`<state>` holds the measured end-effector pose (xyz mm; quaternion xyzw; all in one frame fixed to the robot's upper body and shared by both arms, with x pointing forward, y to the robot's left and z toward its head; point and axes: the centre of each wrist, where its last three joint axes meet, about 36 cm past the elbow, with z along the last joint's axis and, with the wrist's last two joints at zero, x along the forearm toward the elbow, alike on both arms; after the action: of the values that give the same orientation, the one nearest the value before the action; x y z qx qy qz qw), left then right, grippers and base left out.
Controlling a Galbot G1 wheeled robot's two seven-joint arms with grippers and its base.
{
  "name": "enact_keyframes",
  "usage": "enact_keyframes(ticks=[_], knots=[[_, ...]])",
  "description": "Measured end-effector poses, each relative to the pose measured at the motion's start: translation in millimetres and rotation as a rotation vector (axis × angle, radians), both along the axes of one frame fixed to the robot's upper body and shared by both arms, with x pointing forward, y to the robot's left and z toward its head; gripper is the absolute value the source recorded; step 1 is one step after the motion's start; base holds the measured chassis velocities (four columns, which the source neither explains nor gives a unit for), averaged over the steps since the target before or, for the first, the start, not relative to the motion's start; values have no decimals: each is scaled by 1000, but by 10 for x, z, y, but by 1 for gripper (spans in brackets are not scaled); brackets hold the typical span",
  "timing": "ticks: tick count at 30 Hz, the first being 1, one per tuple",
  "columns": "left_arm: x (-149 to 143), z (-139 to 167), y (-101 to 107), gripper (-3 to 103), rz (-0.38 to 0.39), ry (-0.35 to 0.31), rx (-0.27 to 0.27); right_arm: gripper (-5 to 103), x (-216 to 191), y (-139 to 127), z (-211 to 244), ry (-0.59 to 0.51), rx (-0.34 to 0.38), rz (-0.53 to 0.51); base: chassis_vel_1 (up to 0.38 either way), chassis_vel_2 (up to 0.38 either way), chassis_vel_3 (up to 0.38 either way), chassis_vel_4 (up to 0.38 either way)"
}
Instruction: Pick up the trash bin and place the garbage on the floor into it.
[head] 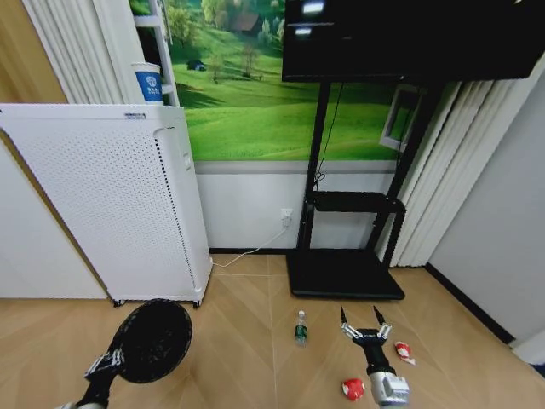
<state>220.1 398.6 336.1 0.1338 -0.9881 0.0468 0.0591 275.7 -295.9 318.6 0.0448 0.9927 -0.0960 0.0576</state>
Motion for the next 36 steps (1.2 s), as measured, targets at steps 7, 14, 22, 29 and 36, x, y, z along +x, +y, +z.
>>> enact_keyframes(ticks=[7,14,22,29,36], knots=[[-13,0,-26,6,8,-12,1,100,7,44,-50,56,-67,70,-50,42,49,-46],[2,-17,12,6,27,-25,21,100,384,244,-261,179,-78,145,0,0,0,0],[47,131,58,6,8,-51,56,100,789,385,-698,311,-89,227,0,0,0,0],[-56,136,-3,6,6,-42,72,100,1085,618,-1068,371,-121,340,0,0,0,0],[-176,88,-22,6,13,-51,94,100,1340,854,-1408,480,-215,386,0,0,0,0]])
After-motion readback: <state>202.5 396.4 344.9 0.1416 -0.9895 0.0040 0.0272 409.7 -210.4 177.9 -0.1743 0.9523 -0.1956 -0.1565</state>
